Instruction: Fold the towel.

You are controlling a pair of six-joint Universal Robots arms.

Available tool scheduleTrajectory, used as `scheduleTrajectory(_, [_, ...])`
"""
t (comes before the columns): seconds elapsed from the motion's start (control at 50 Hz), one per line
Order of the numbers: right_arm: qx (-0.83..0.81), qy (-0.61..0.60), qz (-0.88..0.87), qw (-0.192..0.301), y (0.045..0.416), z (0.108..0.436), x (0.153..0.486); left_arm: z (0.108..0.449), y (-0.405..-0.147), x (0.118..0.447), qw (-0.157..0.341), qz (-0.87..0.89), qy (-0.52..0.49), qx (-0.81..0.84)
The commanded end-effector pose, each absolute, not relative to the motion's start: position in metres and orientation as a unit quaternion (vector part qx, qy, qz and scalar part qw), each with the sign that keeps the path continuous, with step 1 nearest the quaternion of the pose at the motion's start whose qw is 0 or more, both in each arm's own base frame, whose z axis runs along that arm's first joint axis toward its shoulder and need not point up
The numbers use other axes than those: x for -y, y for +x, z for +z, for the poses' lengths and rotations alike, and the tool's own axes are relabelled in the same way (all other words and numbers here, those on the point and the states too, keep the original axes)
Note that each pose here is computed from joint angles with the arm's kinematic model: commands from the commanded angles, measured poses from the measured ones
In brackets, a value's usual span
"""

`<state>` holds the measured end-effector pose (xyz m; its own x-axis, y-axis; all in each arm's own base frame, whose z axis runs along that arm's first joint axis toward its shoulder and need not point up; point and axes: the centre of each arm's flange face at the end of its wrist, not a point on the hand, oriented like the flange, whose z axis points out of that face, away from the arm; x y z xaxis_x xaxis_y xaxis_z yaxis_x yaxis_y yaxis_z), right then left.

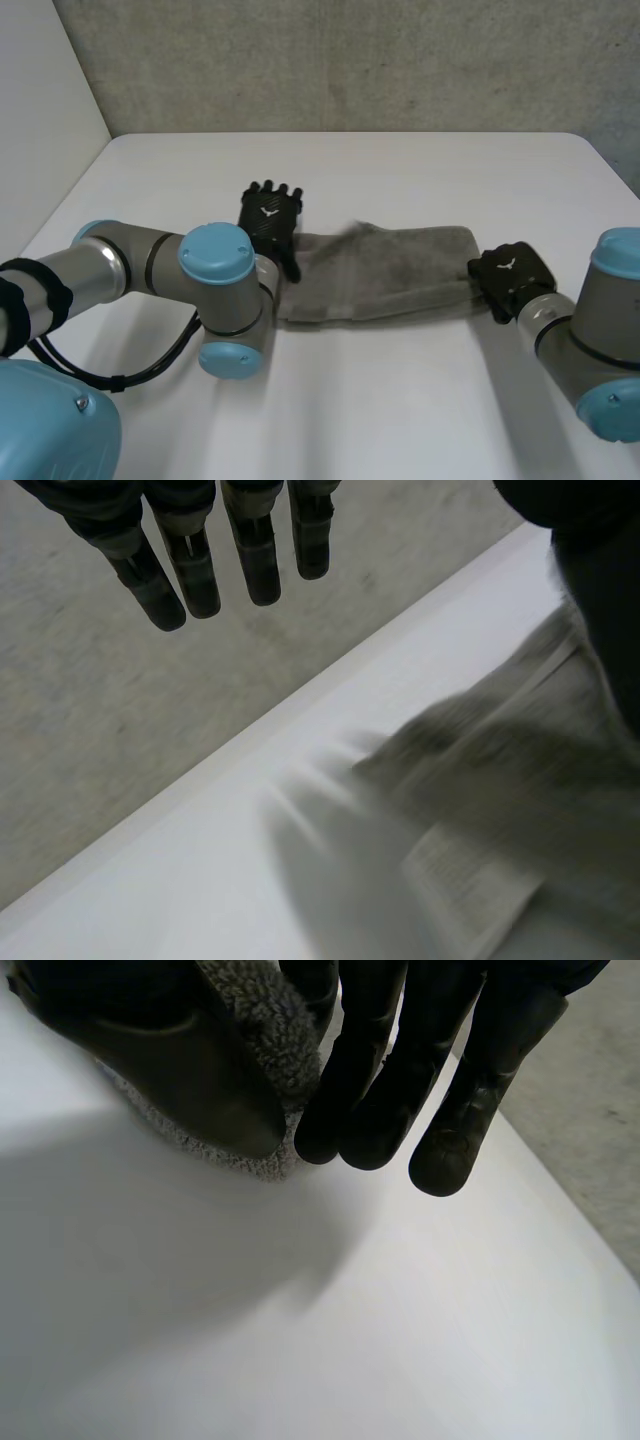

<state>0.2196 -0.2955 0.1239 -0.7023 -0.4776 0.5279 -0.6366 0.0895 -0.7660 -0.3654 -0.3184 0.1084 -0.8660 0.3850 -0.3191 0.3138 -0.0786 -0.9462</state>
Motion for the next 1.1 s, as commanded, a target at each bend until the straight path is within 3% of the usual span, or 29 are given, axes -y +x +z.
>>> scheduleTrajectory(0.02, [0.711, 0.395, 0.57, 0.114, 0.213, 0.139, 0.311, 0.117, -0.347, 0.309, -0.002, 0.678, -0.247, 0.692])
scheduleTrajectory(0.2, [0.67, 0.414, 0.606, 0.113, 0.237, 0.167, 0.316, 0.148, -0.343, 0.28, 0.014, 0.685, -0.248, 0.685])
scheduleTrajectory(0.24, [0.631, 0.434, 0.637, 0.09, 0.269, 0.186, 0.306, 0.166, -0.339, 0.275, 0.018, 0.695, -0.239, 0.678])
scheduleTrajectory(0.3, [0.61, 0.448, 0.65, 0.071, 0.288, 0.193, 0.296, 0.173, -0.334, 0.276, 0.019, 0.699, -0.232, 0.676])
scheduleTrajectory(0.34, [0.563, 0.481, 0.672, 0.028, 0.326, 0.204, 0.271, 0.186, -0.326, 0.277, 0.023, 0.706, -0.213, 0.675])
scheduleTrajectory(0.42, [0.531, 0.522, 0.667, -0.025, 0.356, 0.194, 0.247, 0.195, -0.309, 0.288, 0.016, 0.711, -0.187, 0.677])
scheduleTrajectory(0.46, [0.514, 0.565, 0.642, -0.068, 0.377, 0.169, 0.225, 0.203, -0.293, 0.297, 0.007, 0.715, -0.163, 0.679])
scheduleTrajectory(0.56, [0.497, 0.606, 0.615, -0.089, 0.392, 0.144, 0.202, 0.209, -0.28, 0.301, 0.005, 0.717, -0.142, 0.682])
scheduleTrajectory(0.7, [0.521, 0.58, 0.624, -0.058, 0.39, 0.147, 0.21, 0.202, -0.279, 0.297, 0.02, 0.708, -0.143, 0.691])
scheduleTrajectory(0.76, [0.562, 0.527, 0.636, -0.052, 0.382, 0.165, 0.216, 0.2, -0.283, 0.294, 0.045, 0.706, -0.152, 0.691])
scheduleTrajectory(0.8, [0.587, 0.459, 0.662, -0.082, 0.372, 0.204, 0.212, 0.203, -0.292, 0.29, 0.076, 0.706, -0.159, 0.686])
scheduleTrajectory(0.86, [0.613, 0.399, 0.67, -0.125, 0.357, 0.226, 0.212, 0.206, -0.302, 0.282, 0.105, 0.706, -0.16, 0.682])
scheduleTrajectory(0.94, [0.64, 0.338, 0.677, -0.132, 0.332, 0.24, 0.231, 0.21, -0.313, 0.275, 0.13, 0.707, -0.158, 0.677])
scheduleTrajectory(1.1, [0.711, 0.294, 0.63, -0.104, 0.292, 0.225, 0.268, 0.184, -0.353, 0.261, 0.175, 0.686, -0.182, 0.682])
